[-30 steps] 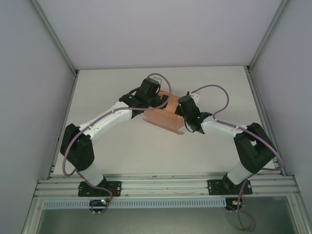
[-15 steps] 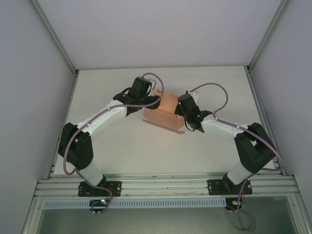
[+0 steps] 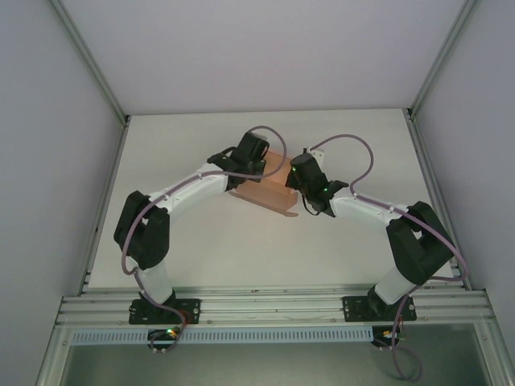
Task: Assemble paper box
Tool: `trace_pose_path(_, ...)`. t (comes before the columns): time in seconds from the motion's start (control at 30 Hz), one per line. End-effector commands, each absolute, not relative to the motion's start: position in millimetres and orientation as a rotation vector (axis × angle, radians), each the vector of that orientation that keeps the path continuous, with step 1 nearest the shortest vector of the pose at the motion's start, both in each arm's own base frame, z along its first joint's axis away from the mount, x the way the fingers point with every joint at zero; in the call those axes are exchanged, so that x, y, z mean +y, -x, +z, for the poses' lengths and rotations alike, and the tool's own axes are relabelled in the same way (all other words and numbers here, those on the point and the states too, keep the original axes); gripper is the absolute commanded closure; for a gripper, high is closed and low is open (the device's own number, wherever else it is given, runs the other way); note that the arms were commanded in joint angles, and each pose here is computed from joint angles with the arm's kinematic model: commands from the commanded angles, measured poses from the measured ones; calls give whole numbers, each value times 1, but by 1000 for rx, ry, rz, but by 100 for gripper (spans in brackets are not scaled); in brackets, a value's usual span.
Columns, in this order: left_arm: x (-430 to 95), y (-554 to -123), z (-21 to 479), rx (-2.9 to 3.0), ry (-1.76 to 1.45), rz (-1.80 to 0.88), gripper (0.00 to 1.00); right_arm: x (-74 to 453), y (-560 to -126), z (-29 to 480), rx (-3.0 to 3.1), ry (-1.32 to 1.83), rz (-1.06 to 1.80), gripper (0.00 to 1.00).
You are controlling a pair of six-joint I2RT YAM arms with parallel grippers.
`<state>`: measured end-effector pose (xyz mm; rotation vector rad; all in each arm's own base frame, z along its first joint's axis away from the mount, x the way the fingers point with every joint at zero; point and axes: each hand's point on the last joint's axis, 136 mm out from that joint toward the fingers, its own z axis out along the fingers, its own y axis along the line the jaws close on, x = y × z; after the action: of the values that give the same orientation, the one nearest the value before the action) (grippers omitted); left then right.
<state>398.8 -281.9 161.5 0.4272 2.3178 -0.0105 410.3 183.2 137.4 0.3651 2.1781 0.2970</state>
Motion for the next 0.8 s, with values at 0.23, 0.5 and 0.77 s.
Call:
trace_pose_path(0.23,-217,-417,197,2148,16,287,100,153,-407,125,2170,-456,87,100)
trace_pose_path(0.5,-254,-413,200,2182,-99,13,81,163,-407,123,2172,-414,128,100)
trace_pose_path(0.77,-284,-393,206,2192,-241,-428,52,177,-405,127,2175,-354,219,100)
